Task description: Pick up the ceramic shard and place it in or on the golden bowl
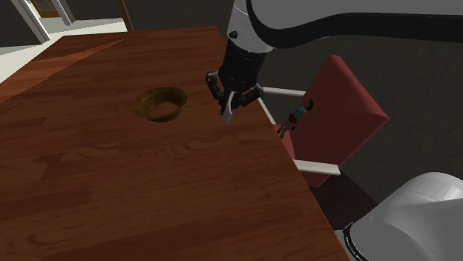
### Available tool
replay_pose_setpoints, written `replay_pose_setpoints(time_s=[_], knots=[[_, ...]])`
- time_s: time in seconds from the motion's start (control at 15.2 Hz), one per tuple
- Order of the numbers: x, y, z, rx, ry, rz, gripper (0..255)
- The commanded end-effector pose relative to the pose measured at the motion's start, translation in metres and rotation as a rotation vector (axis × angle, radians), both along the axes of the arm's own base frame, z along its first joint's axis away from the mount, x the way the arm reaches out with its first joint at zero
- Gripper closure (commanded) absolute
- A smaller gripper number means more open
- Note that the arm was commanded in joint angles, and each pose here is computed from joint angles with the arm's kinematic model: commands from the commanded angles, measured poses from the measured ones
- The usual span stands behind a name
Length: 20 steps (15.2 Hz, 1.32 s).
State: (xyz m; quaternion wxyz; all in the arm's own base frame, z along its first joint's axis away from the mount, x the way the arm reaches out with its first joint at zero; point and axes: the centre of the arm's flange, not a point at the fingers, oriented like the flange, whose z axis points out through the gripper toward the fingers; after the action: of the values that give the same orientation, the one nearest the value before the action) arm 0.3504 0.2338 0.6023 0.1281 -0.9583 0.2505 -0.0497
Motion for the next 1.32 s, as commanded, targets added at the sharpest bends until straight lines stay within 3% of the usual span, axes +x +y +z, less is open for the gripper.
replay_pose_setpoints(time_s=[0.0, 0.4, 1.25], knots=[[0.000, 0.000, 0.010, 0.000, 0.000, 0.000, 255], [0.000, 0.000, 0.041, 0.000, 0.000, 0.000, 255], [0.137, 0.102, 0.040, 0.000, 0.000, 0.000, 255]])
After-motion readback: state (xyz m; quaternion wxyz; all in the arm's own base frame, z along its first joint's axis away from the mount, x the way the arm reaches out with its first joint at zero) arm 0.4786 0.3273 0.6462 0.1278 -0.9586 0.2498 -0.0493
